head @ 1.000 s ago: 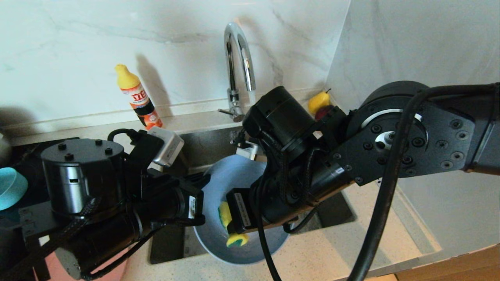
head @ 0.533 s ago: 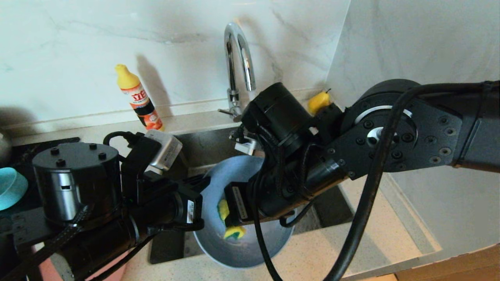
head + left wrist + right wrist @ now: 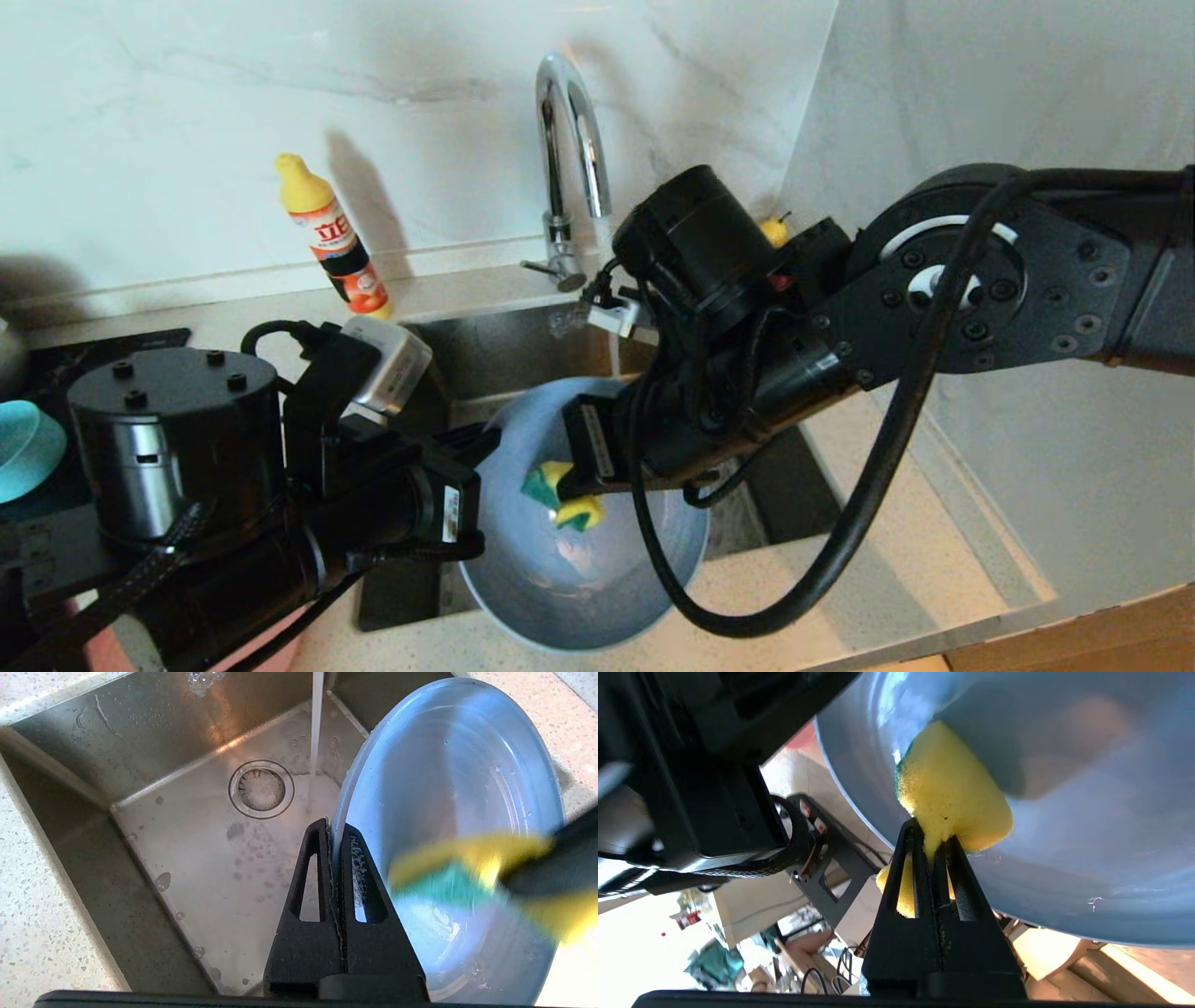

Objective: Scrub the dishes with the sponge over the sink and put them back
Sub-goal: Wipe the plate

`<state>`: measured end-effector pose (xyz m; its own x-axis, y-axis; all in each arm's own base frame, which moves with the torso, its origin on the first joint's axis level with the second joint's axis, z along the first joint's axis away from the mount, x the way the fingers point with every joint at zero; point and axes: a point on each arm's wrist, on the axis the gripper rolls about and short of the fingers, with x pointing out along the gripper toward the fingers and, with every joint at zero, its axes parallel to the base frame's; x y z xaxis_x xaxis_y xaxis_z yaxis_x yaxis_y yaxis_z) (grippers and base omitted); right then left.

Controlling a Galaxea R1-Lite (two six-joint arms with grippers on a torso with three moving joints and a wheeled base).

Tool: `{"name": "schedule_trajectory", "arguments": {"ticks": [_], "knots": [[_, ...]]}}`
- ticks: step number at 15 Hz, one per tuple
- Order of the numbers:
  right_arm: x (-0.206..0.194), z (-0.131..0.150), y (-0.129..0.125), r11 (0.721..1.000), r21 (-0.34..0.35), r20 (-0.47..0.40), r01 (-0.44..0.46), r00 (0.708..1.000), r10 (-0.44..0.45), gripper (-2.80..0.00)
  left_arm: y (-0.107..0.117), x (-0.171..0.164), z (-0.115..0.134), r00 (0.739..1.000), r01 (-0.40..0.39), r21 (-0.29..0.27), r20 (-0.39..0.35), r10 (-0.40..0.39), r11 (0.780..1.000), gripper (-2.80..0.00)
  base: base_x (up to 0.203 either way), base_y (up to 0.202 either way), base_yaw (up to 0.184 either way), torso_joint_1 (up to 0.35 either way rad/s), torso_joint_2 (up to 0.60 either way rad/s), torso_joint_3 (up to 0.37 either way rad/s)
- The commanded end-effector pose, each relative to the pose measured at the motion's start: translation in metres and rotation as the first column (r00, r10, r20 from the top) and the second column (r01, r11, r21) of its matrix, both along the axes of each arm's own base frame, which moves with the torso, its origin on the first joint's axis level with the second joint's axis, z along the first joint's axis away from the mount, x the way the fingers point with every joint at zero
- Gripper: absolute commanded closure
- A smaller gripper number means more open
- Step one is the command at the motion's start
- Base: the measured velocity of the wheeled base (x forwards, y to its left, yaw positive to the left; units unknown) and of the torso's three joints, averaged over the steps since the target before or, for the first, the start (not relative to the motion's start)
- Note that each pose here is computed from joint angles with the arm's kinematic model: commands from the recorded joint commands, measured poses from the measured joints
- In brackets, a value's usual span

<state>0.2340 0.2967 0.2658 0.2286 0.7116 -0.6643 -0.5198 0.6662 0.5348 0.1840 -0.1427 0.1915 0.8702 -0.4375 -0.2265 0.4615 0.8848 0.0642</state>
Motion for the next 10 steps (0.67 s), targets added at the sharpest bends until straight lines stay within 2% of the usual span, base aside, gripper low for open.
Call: {"name": "schedule_trajectory", "arguments": {"ticks": [1,5,10], "knots": [[0.003,0.010,-0.013,0.999,0.018,0.012,0.028,1.000,-0.029,0.00,0.001,-0.001,0.002,1.000,-0.002,-0.008,0.008,0.002,1.000,0.00,0.000,0.000,0.000,0.000,0.00,0.000],[0.009,0.019,-0.029,0.997,0.029,0.022,0.067,0.997,-0.068,0.00,0.003,-0.003,0.007,1.000,-0.004,-0.021,0.023,0.004,1.000,0.00,0.000,0.000,0.000,0.000,0.00,0.000],[0.011,0.017,-0.045,0.994,-0.022,-0.026,0.107,0.994,-0.108,0.00,0.004,-0.004,0.009,1.000,-0.006,-0.030,0.029,0.007,1.000,0.00,0.000,0.000,0.000,0.000,0.00,0.000]]}}
